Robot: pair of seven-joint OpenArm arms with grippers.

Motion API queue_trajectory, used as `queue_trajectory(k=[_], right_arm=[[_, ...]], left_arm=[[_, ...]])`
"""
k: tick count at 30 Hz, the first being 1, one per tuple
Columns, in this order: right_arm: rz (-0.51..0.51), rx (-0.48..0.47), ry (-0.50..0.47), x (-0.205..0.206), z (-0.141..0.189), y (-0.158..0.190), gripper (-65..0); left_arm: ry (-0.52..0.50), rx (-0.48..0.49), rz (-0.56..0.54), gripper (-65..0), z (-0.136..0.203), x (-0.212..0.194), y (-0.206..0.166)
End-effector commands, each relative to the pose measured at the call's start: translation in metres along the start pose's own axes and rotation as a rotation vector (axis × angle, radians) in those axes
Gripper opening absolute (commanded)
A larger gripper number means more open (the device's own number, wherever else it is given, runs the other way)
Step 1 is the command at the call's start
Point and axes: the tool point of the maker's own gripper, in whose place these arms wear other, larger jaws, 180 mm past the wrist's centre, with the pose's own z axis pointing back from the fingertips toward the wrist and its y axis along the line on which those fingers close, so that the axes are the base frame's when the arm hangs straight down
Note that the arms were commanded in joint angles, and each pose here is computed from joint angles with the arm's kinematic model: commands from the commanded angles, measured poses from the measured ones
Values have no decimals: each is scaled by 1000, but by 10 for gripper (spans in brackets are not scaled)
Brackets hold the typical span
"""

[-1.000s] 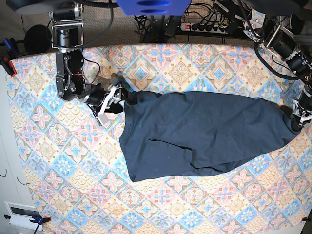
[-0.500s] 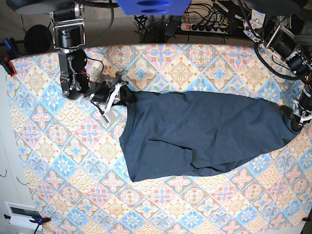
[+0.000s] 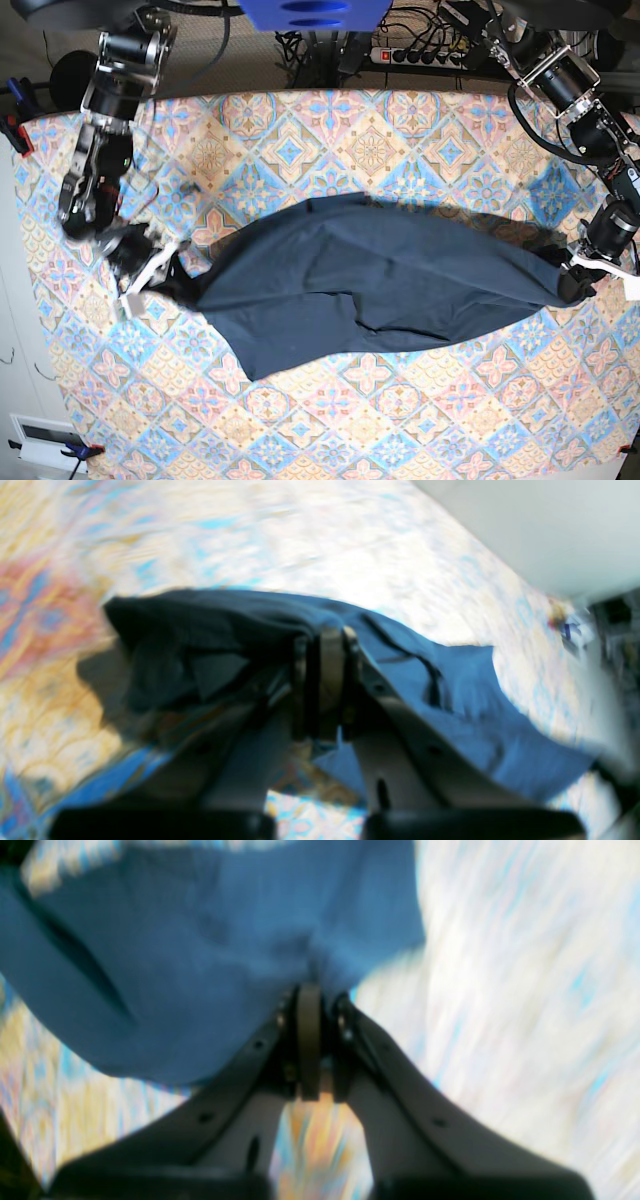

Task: Layout the t-shirt on the table in an organized manner, then fold the t-shirt properly
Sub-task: 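Stretch the shirt between both grippers and lay it as a long roll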

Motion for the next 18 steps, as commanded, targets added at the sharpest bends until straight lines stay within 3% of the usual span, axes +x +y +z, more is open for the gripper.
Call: queue_trajectory(k=[1, 7, 11, 13, 18], right_arm=[[38, -13, -118, 45, 9, -7, -647], [98, -56, -269, 130, 20, -29, -647], [1, -41, -243, 126, 3, -47, -647], [-40, -45, -193, 112, -11, -56, -647], [-11, -125, 74, 50, -40, -75, -647]], left_arm=[[-66, -9, -23, -650, 4, 22, -5], [-152, -8, 44, -650, -6, 33, 3], [-181, 33, 115, -650, -13, 30, 31], [-185, 52, 160, -650, -19, 23, 45], [-189, 90, 262, -650, -33, 4, 71]])
